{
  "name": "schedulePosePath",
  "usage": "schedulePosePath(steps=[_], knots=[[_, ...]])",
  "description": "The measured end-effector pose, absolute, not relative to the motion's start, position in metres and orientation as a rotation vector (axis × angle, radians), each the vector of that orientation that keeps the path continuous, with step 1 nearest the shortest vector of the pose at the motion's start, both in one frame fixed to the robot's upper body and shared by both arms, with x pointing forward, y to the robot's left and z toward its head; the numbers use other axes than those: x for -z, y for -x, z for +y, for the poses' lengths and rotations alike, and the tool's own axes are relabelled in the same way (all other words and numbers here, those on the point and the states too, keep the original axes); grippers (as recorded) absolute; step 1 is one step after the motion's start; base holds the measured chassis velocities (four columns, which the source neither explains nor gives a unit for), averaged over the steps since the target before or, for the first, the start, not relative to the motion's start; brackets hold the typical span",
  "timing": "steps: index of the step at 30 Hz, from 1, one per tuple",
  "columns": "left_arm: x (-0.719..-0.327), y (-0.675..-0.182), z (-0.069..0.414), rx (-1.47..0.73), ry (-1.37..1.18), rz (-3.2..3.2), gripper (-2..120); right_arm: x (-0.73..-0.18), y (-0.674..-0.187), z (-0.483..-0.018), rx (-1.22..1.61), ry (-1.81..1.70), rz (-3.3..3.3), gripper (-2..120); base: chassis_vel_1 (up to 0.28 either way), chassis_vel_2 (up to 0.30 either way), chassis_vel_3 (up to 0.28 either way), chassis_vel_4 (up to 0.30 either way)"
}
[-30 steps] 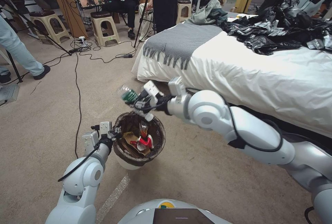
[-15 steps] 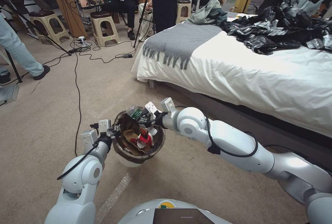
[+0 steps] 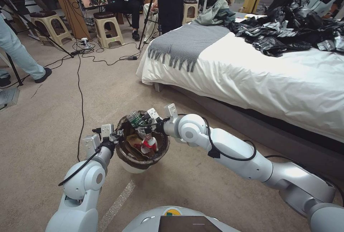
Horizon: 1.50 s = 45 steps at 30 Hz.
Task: Pick up the trash bin, then pick up the garbage from the floor and place it into the trash bin.
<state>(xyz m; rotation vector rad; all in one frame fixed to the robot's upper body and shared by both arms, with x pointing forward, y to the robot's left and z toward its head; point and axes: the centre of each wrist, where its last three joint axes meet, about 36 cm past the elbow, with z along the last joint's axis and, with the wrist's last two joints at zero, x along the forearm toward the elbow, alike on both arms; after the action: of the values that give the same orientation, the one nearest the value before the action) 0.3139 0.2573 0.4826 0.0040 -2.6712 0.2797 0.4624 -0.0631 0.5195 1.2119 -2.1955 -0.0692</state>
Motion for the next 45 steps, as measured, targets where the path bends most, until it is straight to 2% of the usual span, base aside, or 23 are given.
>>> schedulePosePath(steps=[3,4,10,13,21,33,39,45], knots=[[-0.484,-0.315,0.257,-0.282,-0.003,-2.676,5,-0.523,-0.463,-0.059,0.076,-1.209,-2.204,68,0.000,0.000,0.000,0.000],[-0.484,-0.315,0.257,-0.282,-0.003,-2.676,5,-0.523,-0.463,-0.059,0.076,-1.209,-2.204,68,0.000,0.000,0.000,0.000],[-0.483,-0.315,0.258,-0.280,-0.013,-2.673,5,-0.535,-0.463,-0.060,0.073,-1.191,-2.231,93,0.000,0.000,0.000,0.000],[-0.482,-0.316,0.258,-0.281,-0.014,-2.671,5,-0.541,-0.462,-0.064,0.061,-1.181,-2.245,99,0.000,0.000,0.000,0.000],[-0.485,-0.315,0.258,-0.279,-0.012,-2.679,5,-0.561,-0.457,-0.080,0.053,-1.183,-2.286,100,0.000,0.000,0.000,0.000],[-0.484,-0.314,0.258,-0.278,-0.013,-2.675,5,-0.620,-0.457,-0.115,0.165,-1.170,-2.504,100,0.000,0.000,0.000,0.000],[-0.486,-0.313,0.257,-0.281,-0.010,-2.679,5,-0.628,-0.459,-0.149,0.183,-0.949,-2.839,100,0.000,0.000,0.000,0.000],[-0.486,-0.313,0.255,-0.289,-0.003,-2.679,5,-0.600,-0.467,-0.216,-0.086,-0.397,-3.215,100,0.000,0.000,0.000,0.000]])
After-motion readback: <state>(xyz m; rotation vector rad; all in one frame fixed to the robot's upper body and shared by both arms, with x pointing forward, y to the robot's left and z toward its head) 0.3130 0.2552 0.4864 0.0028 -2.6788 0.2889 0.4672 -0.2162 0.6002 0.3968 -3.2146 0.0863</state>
